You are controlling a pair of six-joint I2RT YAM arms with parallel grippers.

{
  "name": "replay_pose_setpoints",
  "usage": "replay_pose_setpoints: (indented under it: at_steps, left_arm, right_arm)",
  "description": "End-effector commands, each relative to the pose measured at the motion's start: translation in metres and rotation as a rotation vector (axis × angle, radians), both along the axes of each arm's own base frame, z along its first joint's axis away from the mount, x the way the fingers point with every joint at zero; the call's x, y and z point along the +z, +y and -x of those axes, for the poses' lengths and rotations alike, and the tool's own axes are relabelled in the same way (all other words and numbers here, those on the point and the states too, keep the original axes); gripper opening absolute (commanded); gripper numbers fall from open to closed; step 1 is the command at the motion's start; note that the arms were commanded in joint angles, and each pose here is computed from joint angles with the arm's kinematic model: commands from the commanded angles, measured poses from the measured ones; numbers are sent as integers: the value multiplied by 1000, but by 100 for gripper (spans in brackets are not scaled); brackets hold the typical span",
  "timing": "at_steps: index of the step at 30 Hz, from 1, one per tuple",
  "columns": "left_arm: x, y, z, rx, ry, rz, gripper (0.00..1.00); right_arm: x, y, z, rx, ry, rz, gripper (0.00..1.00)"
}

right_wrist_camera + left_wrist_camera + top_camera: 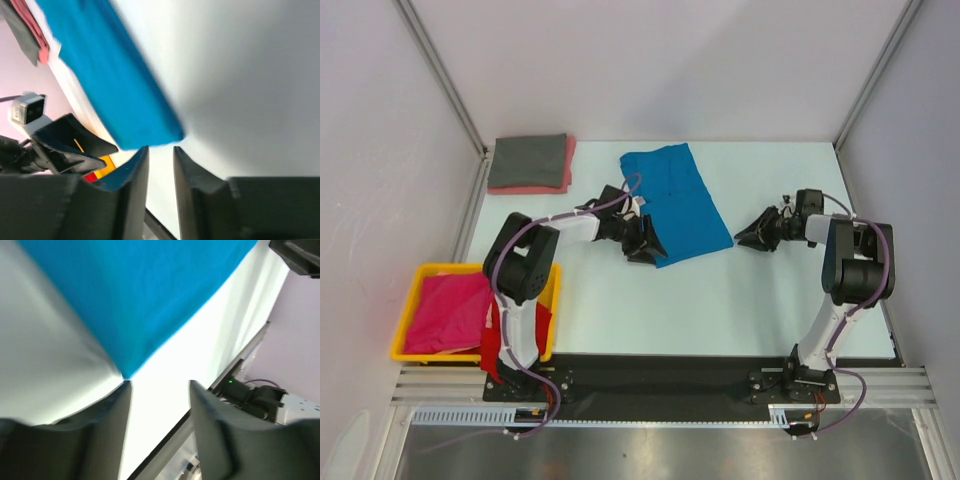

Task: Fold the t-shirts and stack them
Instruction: Fold the tshirt

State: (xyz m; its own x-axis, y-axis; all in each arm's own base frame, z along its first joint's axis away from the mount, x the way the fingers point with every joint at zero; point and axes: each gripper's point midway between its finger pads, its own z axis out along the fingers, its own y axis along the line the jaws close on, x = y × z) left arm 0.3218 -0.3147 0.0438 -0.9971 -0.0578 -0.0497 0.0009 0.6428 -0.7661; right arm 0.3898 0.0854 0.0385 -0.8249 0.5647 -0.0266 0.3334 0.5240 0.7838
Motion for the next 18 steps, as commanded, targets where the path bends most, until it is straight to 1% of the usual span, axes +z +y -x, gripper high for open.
replay_pose_setpoints:
  at_steps: [1, 2, 4, 5, 6, 8, 12, 14, 15, 18]
  left_arm:
    - [38, 19, 6, -8, -121, -69, 58]
    - [37, 22, 10, -4, -112, -85, 60]
    - [45, 23, 13, 13, -107, -69, 62]
    - [38, 25, 19, 21, -79, -72, 62]
    - [40, 22, 19, 25, -83, -44, 62]
    - [30, 22, 20, 64, -44, -28, 62]
    - [11, 22, 14, 157, 2, -32, 60]
    - [-5, 28, 11, 216, 19, -72, 57]
    - [-7, 28, 9, 261, 44, -66, 56]
    - [-13, 25, 4, 330, 55, -60, 52]
  right_arm:
    - [28, 4, 7, 56, -61, 110, 36]
    - [27, 8, 10, 71, -59, 116, 41]
    - [19, 9, 14, 83, -34, 131, 43]
    - [16, 9, 14, 91, -33, 130, 43]
    - [13, 8, 14, 90, -22, 130, 42]
    - [5, 7, 13, 93, -6, 139, 41]
    - [0, 4, 10, 92, 11, 156, 40]
    - [0, 4, 11, 92, 17, 156, 41]
    - [1, 4, 12, 90, 17, 161, 41]
    - [4, 3, 14, 86, 15, 168, 41]
